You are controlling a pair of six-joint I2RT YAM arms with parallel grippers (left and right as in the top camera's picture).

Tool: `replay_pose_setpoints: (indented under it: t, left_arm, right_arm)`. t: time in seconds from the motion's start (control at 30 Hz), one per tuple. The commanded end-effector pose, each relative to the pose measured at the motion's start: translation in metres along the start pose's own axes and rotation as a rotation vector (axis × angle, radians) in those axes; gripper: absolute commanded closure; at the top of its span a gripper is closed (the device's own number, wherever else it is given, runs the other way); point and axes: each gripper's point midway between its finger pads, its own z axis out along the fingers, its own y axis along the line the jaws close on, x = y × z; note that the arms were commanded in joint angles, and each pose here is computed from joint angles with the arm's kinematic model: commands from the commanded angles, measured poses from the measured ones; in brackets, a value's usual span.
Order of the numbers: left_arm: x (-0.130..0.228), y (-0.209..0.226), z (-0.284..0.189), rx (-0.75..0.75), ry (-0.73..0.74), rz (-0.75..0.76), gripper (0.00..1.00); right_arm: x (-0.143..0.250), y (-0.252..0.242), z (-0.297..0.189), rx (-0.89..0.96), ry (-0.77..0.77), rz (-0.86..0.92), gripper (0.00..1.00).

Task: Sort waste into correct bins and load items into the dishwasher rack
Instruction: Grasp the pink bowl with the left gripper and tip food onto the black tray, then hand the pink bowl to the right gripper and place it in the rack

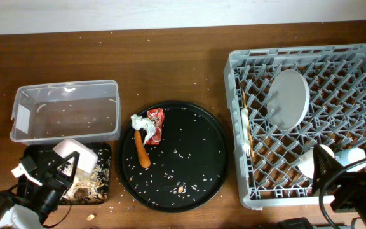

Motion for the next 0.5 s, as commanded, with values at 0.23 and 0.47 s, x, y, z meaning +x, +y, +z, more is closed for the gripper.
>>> replay_pose_setpoints:
  t: [0.23,0.47]
  left_arm:
    - [0.009,-0.003,-0.001,-0.023,0.015,0.145,1.0]
    - [0.004,-0.018,-0.002,0.038,-0.036,0.031,1.0]
  right_arm:
    - [-0.009,0.002,-0.001,-0.007,-0.038,0.006,0.01]
    - [-0.011,0.002,-0.001,-0.009,-0.043,0.006,0.01]
